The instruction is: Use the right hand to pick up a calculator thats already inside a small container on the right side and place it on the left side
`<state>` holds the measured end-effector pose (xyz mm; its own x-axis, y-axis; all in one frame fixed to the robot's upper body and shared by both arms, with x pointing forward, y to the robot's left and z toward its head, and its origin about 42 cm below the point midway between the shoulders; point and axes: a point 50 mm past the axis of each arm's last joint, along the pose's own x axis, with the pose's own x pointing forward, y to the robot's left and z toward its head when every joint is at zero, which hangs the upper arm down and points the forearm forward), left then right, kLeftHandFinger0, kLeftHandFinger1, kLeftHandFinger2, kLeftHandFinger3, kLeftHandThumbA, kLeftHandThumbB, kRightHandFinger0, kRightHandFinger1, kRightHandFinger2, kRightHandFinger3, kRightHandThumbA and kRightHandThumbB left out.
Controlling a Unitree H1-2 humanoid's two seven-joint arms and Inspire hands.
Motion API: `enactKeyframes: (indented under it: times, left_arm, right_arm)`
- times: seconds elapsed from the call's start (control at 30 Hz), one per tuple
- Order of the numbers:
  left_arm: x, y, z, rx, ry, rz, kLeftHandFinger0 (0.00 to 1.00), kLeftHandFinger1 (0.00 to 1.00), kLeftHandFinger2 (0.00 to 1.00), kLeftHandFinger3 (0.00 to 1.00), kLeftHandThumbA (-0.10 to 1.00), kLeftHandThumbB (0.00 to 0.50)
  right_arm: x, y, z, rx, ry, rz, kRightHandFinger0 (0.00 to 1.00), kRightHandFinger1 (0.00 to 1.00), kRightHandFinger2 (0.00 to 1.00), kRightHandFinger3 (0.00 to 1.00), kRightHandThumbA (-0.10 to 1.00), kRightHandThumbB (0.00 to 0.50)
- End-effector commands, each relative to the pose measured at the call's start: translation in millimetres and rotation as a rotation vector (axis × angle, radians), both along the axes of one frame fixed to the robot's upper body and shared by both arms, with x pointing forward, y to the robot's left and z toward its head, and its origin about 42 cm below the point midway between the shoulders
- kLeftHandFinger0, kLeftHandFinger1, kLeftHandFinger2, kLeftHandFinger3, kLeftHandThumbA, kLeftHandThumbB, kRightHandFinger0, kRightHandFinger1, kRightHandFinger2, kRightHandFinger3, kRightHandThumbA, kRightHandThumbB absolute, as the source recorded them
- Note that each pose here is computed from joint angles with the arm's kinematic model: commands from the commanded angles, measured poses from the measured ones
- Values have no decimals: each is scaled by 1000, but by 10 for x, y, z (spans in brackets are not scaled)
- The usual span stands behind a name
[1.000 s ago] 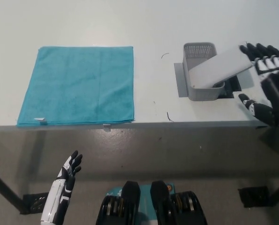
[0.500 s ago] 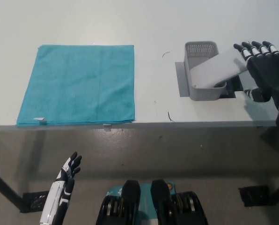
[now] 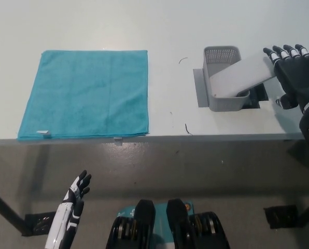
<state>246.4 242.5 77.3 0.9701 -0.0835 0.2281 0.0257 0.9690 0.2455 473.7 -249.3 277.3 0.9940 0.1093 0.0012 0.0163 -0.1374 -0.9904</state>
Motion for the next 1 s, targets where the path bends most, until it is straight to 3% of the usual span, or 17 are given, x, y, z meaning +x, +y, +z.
enactKeyframes:
  times: [0.0, 0.57, 0.73, 0.97]
  left_arm:
    - [-53, 31, 13, 22, -42, 9, 1000, 1000, 1000, 1000, 1000, 67]
    - [-61, 34, -42, 27, -21, 3, 1000, 1000, 1000, 1000, 1000, 75]
    - [-98, 24, -52, 27, -16, 0, 1000, 1000, 1000, 1000, 1000, 36]
    - [-106, 19, -66, 26, -11, -1, 1000, 1000, 1000, 1000, 1000, 44]
  right_arm:
    - [135, 114, 335, -3, -113, -10, 1000, 1000, 1000, 1000, 1000, 500]
    - [319, 277, 295, -21, -93, -1, 1000, 1000, 1000, 1000, 1000, 500]
    - [446, 259, 196, -40, -70, -23, 1000, 1000, 1000, 1000, 1000, 500]
    - [637, 158, 161, -40, -92, -29, 1000, 1000, 1000, 1000, 1000, 500]
